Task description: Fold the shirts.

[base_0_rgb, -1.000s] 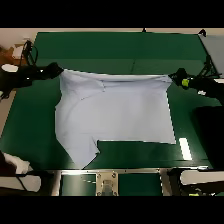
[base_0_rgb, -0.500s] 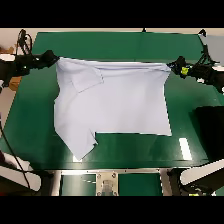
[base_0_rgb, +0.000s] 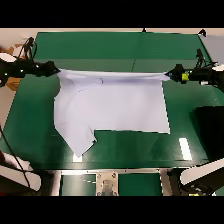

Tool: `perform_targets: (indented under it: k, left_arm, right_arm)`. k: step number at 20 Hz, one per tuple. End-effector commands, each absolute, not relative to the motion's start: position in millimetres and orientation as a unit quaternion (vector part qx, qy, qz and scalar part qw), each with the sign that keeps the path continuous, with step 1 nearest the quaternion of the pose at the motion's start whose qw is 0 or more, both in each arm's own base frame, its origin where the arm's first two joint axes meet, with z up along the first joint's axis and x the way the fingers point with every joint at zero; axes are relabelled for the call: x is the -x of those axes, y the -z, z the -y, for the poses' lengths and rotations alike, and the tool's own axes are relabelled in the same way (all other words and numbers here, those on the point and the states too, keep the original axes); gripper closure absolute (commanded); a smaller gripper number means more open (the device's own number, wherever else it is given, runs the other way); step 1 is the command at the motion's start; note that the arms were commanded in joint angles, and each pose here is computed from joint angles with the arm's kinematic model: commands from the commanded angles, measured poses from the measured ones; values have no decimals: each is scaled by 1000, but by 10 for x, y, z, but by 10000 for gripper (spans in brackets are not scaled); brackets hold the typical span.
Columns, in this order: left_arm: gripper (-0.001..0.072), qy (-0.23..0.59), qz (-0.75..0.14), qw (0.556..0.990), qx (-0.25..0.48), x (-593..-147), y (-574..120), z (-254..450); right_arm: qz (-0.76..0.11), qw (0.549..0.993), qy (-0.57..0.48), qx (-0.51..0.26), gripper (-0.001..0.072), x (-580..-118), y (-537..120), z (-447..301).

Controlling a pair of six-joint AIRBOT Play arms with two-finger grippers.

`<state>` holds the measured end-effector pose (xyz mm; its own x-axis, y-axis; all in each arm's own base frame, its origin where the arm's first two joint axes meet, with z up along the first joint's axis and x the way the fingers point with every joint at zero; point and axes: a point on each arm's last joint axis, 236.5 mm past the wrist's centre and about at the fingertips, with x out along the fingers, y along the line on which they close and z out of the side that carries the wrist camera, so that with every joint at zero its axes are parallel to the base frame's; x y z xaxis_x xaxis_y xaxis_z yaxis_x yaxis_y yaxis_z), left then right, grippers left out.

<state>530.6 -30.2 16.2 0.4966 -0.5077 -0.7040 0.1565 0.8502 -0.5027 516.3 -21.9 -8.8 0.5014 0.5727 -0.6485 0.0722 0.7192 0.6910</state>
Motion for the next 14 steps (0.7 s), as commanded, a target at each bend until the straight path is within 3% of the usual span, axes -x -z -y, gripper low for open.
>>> perform_targets:
  k: [1,8,14]
  left_arm:
    - [686,199,-560,789,156,-4790,116,104]
    - [685,196,-612,747,172,-4439,470,141]
    - [685,206,-592,751,208,-4496,495,276]
  right_arm:
    - [-581,743,-143,-298,698,-4599,428,346]
    - [-624,704,-144,-308,697,-4277,738,212]
    - [-629,700,-150,-304,695,-4262,751,123]
